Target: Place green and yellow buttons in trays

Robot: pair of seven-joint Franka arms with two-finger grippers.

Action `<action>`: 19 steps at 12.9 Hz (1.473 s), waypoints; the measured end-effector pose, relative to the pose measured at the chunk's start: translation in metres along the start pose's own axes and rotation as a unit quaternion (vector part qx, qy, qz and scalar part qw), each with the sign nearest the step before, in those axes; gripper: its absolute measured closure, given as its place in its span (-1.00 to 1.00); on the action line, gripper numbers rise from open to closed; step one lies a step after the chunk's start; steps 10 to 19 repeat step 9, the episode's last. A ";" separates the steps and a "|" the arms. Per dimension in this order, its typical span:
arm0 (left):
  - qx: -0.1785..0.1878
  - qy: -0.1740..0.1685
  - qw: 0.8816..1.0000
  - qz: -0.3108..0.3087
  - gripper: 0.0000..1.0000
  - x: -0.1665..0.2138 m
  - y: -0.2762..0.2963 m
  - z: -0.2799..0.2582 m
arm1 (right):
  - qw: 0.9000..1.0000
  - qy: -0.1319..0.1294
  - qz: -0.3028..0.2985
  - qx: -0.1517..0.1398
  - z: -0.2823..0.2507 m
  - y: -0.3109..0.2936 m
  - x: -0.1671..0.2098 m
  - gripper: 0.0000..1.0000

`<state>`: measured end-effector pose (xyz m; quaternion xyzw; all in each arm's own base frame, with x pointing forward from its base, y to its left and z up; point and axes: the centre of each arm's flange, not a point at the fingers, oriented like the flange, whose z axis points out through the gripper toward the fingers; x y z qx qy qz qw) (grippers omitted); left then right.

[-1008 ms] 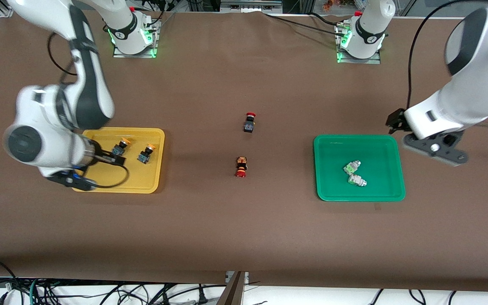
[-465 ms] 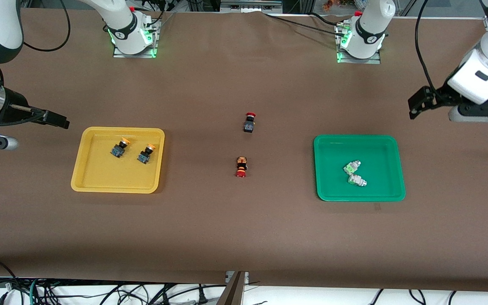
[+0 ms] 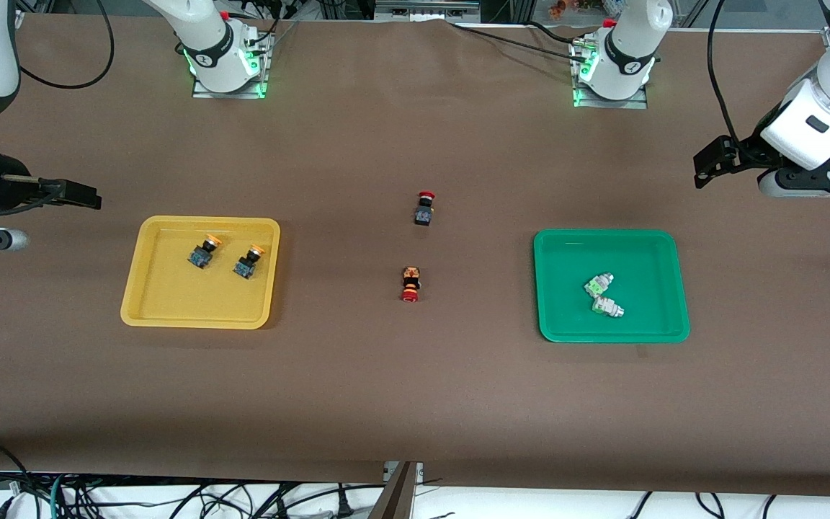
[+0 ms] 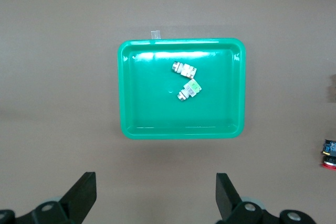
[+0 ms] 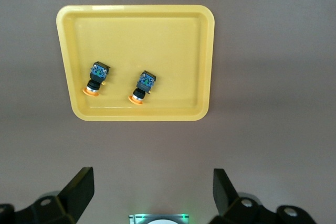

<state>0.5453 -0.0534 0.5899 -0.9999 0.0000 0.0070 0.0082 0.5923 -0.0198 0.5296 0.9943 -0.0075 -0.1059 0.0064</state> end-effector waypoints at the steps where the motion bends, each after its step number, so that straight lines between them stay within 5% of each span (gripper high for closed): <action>1: 0.000 -0.001 1.000 0.001 -1.00 0.001 0.000 0.000 | 1.000 0.007 -0.008 -0.001 0.005 -0.004 -0.007 -1.00; 19: 0.000 -0.007 1.000 0.004 -1.00 0.000 0.000 0.001 | 0.999 0.020 -0.024 -0.017 0.006 -0.013 -0.028 -1.00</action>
